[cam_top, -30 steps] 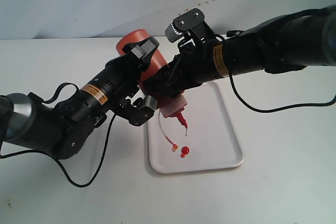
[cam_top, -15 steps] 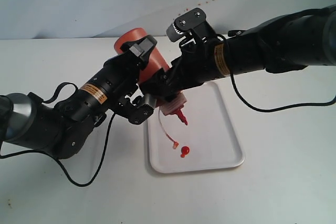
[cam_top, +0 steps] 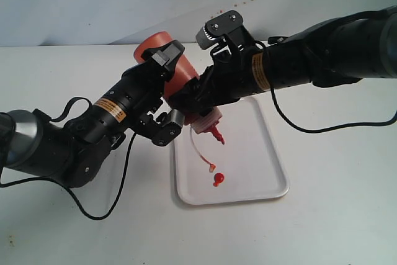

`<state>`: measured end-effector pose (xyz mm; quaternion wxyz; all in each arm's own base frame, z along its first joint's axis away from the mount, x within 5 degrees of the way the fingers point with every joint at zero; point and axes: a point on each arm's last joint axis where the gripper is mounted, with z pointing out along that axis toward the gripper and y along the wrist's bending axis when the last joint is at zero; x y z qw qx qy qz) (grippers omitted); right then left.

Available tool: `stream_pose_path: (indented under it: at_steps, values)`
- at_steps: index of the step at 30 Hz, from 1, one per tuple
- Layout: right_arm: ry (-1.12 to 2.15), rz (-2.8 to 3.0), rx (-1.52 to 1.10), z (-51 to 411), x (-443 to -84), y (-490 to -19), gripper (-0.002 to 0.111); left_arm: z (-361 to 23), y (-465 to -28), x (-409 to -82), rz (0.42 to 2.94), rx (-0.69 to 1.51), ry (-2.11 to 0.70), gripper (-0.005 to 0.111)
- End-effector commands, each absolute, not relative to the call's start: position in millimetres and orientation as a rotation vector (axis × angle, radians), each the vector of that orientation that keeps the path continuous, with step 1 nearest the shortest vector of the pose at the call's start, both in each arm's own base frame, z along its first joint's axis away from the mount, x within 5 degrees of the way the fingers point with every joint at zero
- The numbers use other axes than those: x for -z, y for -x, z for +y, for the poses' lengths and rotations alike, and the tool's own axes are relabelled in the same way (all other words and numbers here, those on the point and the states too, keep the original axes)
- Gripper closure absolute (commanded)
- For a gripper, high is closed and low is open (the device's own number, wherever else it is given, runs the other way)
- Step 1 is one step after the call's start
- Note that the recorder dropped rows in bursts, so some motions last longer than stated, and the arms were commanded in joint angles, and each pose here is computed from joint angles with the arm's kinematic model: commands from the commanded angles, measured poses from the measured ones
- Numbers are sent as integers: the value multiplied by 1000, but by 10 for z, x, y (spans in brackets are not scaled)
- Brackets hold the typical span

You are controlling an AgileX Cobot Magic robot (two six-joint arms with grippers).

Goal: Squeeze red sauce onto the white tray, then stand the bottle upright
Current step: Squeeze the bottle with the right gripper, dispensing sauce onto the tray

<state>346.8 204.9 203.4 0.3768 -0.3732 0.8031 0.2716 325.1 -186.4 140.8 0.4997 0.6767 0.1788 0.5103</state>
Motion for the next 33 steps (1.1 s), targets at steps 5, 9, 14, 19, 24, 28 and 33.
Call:
stream_pose_path:
  at_steps: [5,9,14,19,24,28,33]
  values:
    - [925,2061,-680,2028,-2044,-3496,108,-1865,-3264,-1560,435,-1265,-1541,107]
    - [915,2063,-650,2014,-2041,-3514,108,-1865,-3264,-1560,435,-1265,-1541,107]
    - [910,2062,-630,2005,-2039,-3526,108,-1865,-3264,-1560,435,-1265,-1541,107]
    - [910,2062,-630,2005,-2039,-3526,108,-1865,-3264,-1560,435,-1265,-1541,107]
    - [923,2059,-655,2018,-2041,-3510,108,-1865,-3264,-1560,435,-1265,-1541,107]
    - [922,2053,-653,2015,-2065,-3505,101,-1865,-3264,-1560,435,-1265,-1541,107]
    - [921,2027,-652,2008,-2167,-3483,51,-1865,-3264,-1560,435,-1265,-1541,107]
